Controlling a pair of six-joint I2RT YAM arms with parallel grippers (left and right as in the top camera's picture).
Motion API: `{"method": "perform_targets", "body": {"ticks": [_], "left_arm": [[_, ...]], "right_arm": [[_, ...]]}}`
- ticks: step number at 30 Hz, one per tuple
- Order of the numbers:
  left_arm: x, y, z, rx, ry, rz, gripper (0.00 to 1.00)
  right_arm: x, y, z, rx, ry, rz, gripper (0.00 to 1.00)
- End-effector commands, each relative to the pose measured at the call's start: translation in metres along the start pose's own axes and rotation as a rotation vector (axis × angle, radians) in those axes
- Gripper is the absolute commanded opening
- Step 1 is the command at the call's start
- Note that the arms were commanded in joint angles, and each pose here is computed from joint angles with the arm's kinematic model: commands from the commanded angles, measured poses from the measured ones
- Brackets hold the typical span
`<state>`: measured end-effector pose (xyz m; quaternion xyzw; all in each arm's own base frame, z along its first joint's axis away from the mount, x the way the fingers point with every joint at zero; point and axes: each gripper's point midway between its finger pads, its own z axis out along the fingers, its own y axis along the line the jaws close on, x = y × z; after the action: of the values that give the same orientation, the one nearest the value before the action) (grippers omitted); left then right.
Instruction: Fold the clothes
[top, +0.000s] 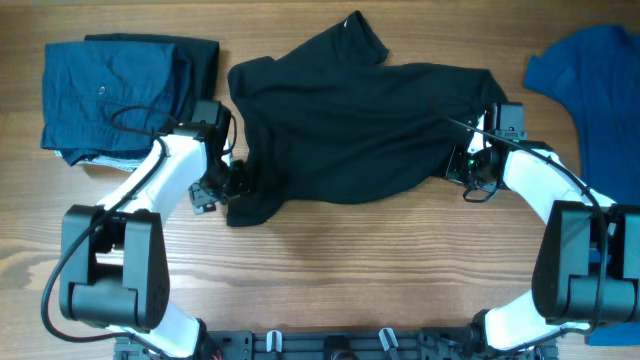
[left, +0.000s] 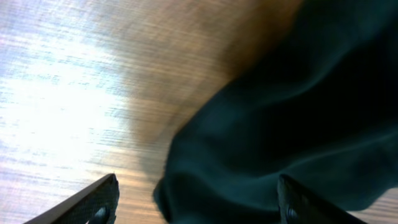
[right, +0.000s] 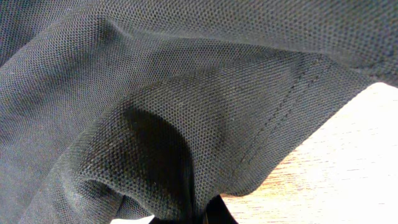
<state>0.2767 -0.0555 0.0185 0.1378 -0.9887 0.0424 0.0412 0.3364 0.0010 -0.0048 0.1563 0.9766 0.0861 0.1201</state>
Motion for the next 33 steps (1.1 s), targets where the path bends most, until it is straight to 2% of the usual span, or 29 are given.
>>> {"method": "perform_targets", "body": {"ticks": [1,3,5,10,14,16,17,18,19,22,26,30,33], "left_arm": [[0.006,0.006,0.002,-0.001,0.034,-0.047,0.73],[0.006,0.004,0.003,0.009,0.036,-0.047,0.55],[0.009,0.002,0.004,0.022,0.049,-0.048,0.5],[0.023,0.009,0.016,0.006,0.084,-0.053,0.5],[0.028,0.012,0.025,0.004,0.091,-0.054,0.58],[0.03,0.01,0.025,0.02,0.1,-0.059,0.55],[0.031,0.007,0.025,0.036,0.107,-0.059,0.47],[0.032,0.005,0.024,0.046,0.111,-0.06,0.31],[0.032,0.004,0.024,0.05,0.112,-0.06,0.04],[0.032,0.004,0.024,0.051,0.11,-0.059,0.04],[0.01,-0.006,0.007,0.097,0.006,-0.023,0.04],[-0.028,-0.028,-0.053,0.178,-0.195,0.009,0.04],[-0.054,-0.045,-0.113,0.248,-0.361,0.036,0.04]], "right_arm": [[0.034,-0.006,0.019,0.003,0.121,0.016,0.04],[0.035,-0.006,0.019,0.004,0.125,0.016,0.04],[0.036,-0.006,0.019,0.006,0.13,0.017,0.04],[0.037,-0.006,0.019,0.006,0.131,0.017,0.04],[0.037,-0.006,0.019,0.006,0.131,0.017,0.05],[0.037,-0.006,0.019,0.006,0.131,0.017,0.05],[0.037,-0.006,0.019,0.006,0.131,0.018,0.05],[0.037,-0.006,0.019,0.006,0.131,0.018,0.04],[0.037,-0.006,0.019,0.006,0.131,0.018,0.04],[0.037,-0.007,0.019,0.007,0.132,0.018,0.04],[0.034,-0.005,0.012,0.01,0.134,0.018,0.04],[0.012,0.006,-0.023,-0.004,0.082,0.009,0.04],[-0.011,0.019,-0.067,-0.024,0.006,-0.004,0.04]]}}
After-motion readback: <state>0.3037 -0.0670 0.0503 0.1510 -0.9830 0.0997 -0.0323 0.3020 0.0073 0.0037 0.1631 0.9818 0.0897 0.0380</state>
